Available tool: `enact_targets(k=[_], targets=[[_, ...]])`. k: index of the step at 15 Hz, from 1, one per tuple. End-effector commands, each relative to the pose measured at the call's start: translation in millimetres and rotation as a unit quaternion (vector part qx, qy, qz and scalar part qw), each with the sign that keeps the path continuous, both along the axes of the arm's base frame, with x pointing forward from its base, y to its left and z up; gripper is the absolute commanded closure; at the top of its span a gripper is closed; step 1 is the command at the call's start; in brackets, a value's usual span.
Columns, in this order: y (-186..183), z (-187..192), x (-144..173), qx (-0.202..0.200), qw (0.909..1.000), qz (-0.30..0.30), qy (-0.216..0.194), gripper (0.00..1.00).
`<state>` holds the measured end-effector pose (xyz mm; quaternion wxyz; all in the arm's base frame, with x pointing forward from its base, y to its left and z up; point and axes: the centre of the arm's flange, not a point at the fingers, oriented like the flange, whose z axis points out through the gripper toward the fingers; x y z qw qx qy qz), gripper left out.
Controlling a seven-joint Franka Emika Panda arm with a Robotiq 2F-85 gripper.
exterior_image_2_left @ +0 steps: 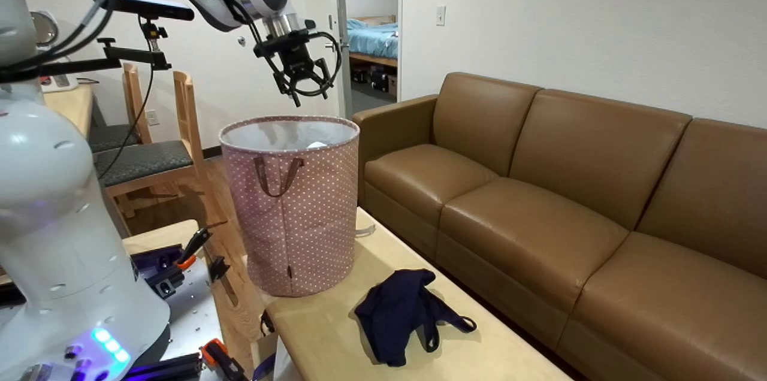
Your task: Remove the checkered shirt from the pink laundry bag
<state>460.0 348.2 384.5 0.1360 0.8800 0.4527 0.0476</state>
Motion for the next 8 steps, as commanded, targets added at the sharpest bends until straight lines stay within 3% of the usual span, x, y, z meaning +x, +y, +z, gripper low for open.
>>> enact_targets(k=[1, 5, 8], targets=[[19, -37, 30, -0.007, 0.9998, 0.014, 0.009, 0.0], [34, -88, 52, -0.003, 0.9991, 0.037, 0.018, 0.0], [48, -134, 71, 0.026, 0.9981, 0.051, 0.024, 0.0]])
